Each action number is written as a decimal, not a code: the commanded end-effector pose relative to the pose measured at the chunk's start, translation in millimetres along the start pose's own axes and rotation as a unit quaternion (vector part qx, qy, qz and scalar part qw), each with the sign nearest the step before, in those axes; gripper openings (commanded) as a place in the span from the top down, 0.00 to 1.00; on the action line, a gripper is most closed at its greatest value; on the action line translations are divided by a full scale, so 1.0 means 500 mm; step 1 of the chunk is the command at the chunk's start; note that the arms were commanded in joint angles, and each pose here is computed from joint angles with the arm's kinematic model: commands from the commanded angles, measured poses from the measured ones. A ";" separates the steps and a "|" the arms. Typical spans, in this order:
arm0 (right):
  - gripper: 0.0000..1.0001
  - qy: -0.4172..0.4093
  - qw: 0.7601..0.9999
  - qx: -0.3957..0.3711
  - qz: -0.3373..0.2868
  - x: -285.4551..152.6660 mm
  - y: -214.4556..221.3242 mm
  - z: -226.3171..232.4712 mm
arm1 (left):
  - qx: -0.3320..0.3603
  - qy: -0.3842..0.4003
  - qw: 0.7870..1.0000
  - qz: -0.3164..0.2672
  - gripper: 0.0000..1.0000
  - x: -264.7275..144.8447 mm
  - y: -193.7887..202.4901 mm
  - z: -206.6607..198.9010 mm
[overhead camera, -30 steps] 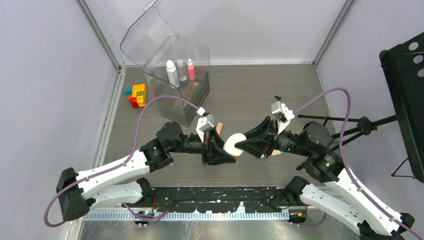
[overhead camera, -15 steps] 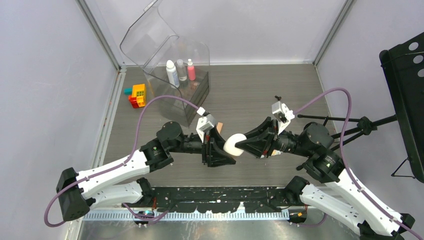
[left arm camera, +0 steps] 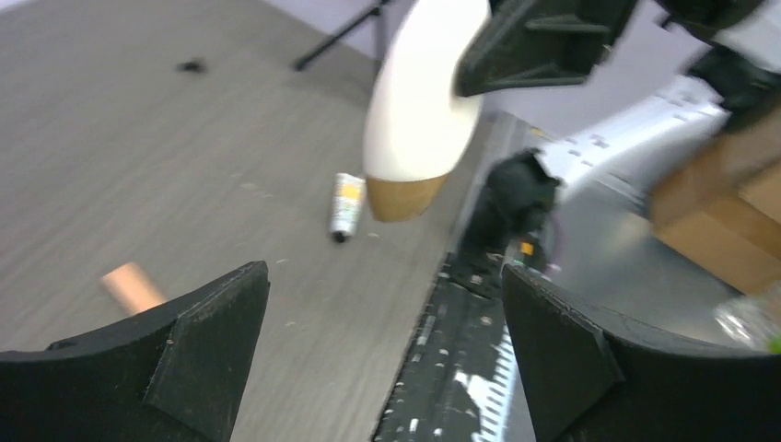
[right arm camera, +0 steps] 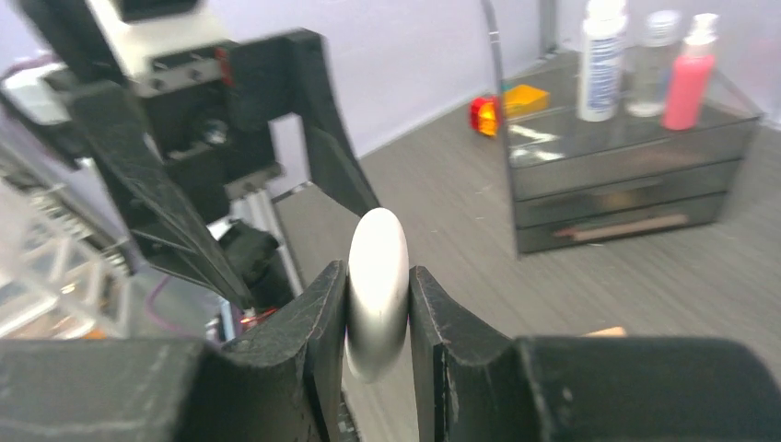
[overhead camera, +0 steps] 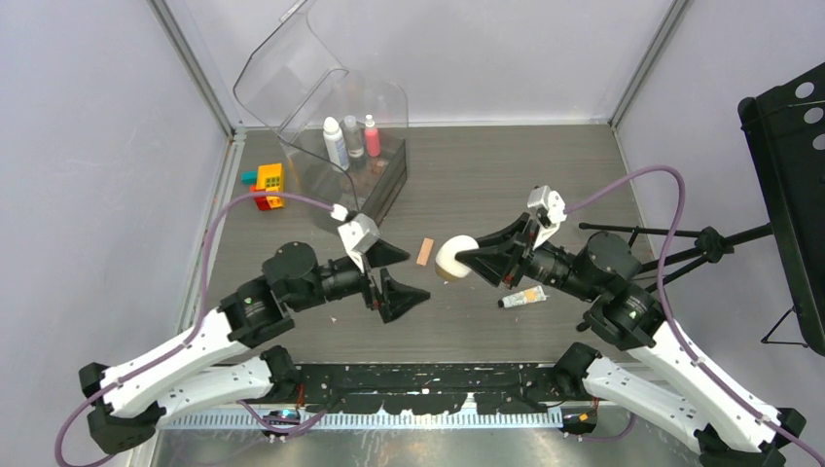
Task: Organize the makeup
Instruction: Place the makeup in the storage box.
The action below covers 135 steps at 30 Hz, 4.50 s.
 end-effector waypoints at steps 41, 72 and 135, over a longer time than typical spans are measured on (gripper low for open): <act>1.00 0.045 0.981 -0.187 0.019 0.603 0.032 -0.463 | 0.085 -0.418 0.905 -0.015 0.00 -0.362 -0.045 0.171; 1.00 0.040 0.957 -0.277 0.076 0.657 0.149 -0.560 | 0.074 -0.419 0.904 -0.032 0.00 -0.400 -0.030 0.167; 0.43 0.044 0.957 -0.288 -0.004 0.627 -0.030 -0.486 | 0.062 -0.405 0.912 -0.036 0.00 -0.389 -0.029 0.159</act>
Point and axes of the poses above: each gripper's point midway between its finger pads, its own x axis out along the fingers, its own z axis along the line the jaws close on, y = z × x, the point moved 2 cm from there along -x, back along the fingers, and after that the axes turned 4 degrees about -x, right-handed, at the moved point
